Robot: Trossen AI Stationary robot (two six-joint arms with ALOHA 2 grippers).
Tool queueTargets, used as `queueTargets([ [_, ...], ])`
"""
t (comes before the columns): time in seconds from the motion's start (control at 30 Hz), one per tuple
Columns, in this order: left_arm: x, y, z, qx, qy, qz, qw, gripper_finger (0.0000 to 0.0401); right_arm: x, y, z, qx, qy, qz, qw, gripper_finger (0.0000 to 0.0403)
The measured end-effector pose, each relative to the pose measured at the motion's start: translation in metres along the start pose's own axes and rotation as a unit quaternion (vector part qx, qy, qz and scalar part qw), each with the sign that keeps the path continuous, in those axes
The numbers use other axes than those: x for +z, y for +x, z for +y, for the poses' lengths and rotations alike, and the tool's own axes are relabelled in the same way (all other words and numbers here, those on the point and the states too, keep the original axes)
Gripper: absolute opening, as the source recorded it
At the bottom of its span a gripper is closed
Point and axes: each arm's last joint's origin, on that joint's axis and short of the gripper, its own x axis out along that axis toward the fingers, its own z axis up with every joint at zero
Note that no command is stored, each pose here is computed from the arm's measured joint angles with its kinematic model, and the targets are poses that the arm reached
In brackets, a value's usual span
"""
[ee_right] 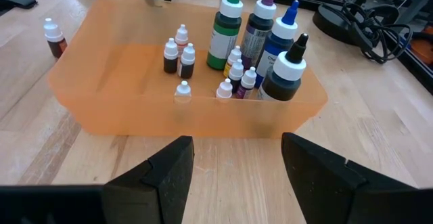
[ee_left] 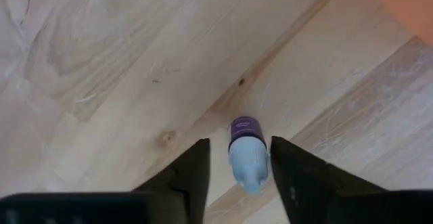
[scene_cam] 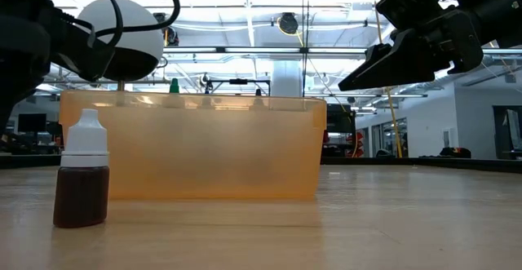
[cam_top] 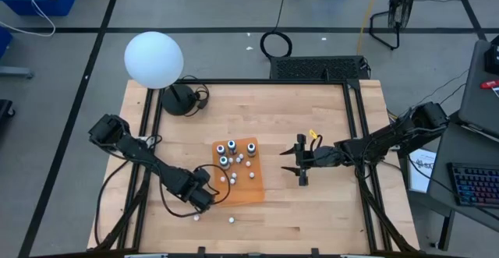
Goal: Pick & Place food coloring
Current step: Put the small dark purple food coloring bottle into the orange bin
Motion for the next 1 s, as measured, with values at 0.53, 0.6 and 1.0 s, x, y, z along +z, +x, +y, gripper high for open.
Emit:
queueTargets([
  [0.53,0.01,-0.021,-0.013,-0.034,0.051,-0.01,0.998,0.0061,0.0,0.0,0.0,0.0,0.0,0.0,1.0,0.0212],
  [0.6,0.012,-0.038,-0.023,-0.056,0.084,-0.034,0.994,0.0061,0.0,0.0,0.0,0.0,0.0,-0.001,1.0,0.0212],
  [1.0,0.075,-0.124,-0.039,-0.1,0.173,-0.197,0.96,0.0061,0.002,0.0,0.0,-0.001,0.003,-0.009,1.0,0.0212],
])
